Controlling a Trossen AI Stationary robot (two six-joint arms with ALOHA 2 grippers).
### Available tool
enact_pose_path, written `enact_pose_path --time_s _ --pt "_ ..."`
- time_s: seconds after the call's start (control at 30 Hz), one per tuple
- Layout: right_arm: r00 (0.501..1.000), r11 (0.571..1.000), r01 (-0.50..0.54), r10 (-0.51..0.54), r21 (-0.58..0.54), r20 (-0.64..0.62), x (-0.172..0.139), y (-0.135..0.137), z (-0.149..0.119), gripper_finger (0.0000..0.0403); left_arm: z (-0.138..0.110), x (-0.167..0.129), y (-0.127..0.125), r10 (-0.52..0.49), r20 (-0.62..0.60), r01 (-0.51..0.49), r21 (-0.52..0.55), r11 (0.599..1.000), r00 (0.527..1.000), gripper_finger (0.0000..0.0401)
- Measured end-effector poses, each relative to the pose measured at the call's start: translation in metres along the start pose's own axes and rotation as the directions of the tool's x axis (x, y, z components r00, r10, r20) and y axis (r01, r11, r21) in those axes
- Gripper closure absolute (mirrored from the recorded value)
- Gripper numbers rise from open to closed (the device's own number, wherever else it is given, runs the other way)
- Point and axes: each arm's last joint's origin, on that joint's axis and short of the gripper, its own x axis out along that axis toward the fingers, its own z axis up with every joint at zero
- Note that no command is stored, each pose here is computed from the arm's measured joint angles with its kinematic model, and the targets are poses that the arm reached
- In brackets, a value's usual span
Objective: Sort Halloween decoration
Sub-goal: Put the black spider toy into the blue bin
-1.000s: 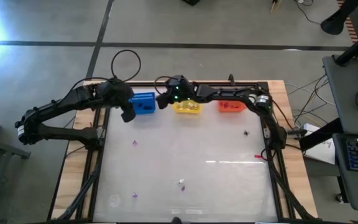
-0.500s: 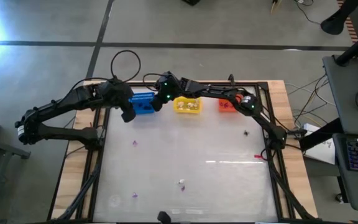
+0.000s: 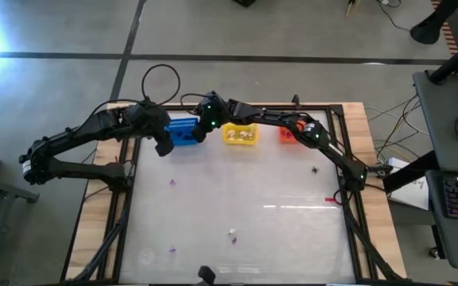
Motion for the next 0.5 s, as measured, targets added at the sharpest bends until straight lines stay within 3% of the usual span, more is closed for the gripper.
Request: enact_pose_path --time_s 0.27,0.5 --pt "1.000 1.000 0.008 -0.008 -0.009 0.019 -0.0013 -0.0021 0.0027 0.0295 0.0000 0.0000 0.0000 0.000 0.000 0.000 0.000 1.000 1.000 0.0251" --pt "0.999 1.000 0.007 -0.006 -0.013 0.032 -0.0042 -0.0015 0.0079 0.0271 -0.0033 -0.0001 0.0000 -0.002 -0.033 0.001 -0.014 1.000 0.999 0.0251"
